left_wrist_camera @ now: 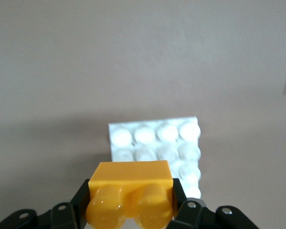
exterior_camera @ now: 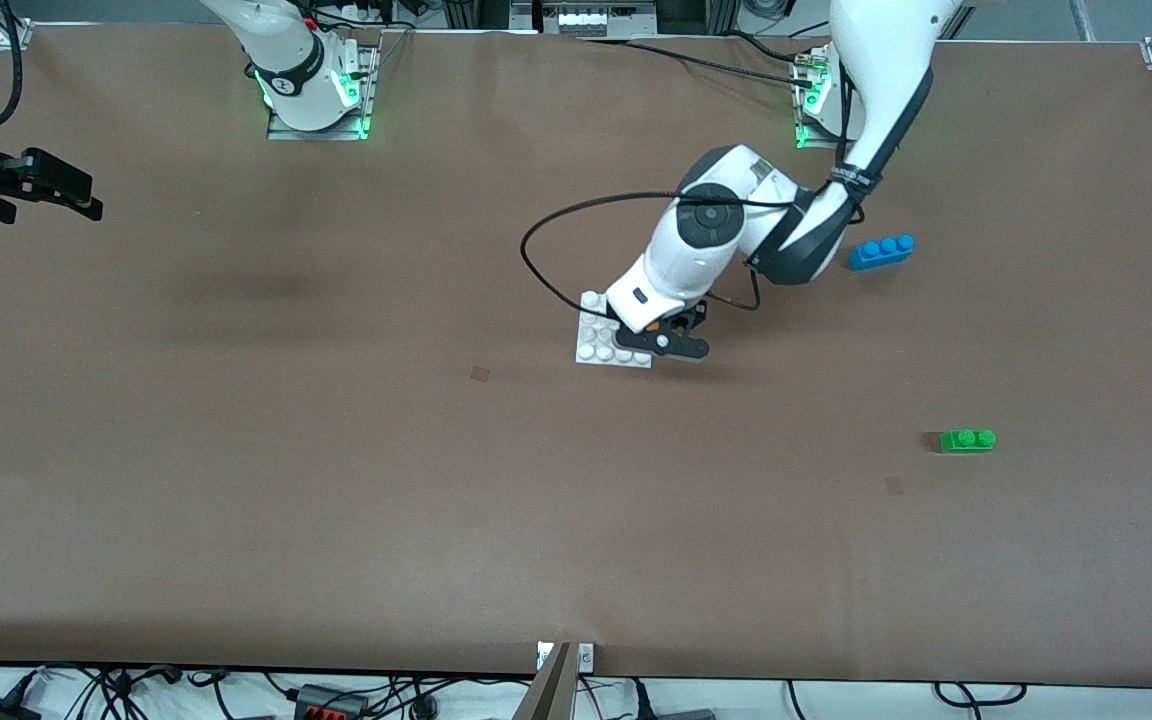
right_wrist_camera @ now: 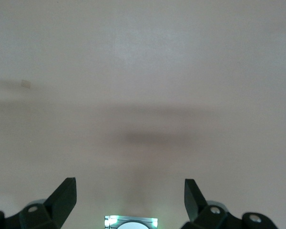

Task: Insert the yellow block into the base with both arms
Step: 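Carry the yellow block over the plate while the right gripper returns to rest, then lower the yellow block onto the base plate studs with the left gripper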

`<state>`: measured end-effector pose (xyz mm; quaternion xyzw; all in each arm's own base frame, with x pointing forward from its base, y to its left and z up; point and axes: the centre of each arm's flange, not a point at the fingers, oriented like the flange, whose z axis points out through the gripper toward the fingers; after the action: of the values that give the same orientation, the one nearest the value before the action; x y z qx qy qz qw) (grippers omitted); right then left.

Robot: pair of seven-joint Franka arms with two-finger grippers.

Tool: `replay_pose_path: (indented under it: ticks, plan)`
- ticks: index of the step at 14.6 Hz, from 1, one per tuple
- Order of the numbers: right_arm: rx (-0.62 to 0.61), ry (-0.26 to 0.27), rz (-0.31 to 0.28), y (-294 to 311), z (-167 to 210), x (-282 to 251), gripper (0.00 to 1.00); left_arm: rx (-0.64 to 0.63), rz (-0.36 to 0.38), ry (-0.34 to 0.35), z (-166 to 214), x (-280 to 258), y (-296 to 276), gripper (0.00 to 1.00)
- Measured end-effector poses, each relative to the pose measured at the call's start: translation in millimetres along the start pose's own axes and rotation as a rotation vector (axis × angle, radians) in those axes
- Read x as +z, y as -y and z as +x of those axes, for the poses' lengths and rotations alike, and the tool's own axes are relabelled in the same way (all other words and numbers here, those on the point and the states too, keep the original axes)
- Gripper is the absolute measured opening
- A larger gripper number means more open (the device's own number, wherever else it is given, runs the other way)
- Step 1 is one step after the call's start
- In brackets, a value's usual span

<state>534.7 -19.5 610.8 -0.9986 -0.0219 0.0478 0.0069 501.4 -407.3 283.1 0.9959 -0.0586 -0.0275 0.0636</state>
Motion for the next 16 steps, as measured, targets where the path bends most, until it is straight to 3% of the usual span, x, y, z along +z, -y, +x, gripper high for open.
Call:
replay_pose_path:
  ticks: [4, 16]
  plan:
    - [-0.005, 0.003, 0.000, 2.9, 1.0, 1.5, 1.00, -0.011, -0.001, 0.008, -23.9, 29.8, -22.3, 0.68]
    - [-0.018, 0.009, -0.013, 10.5, 8.0, 8.9, 1.00, -0.047, 0.024, 0.006, -24.0, 71.3, -17.8, 0.68]
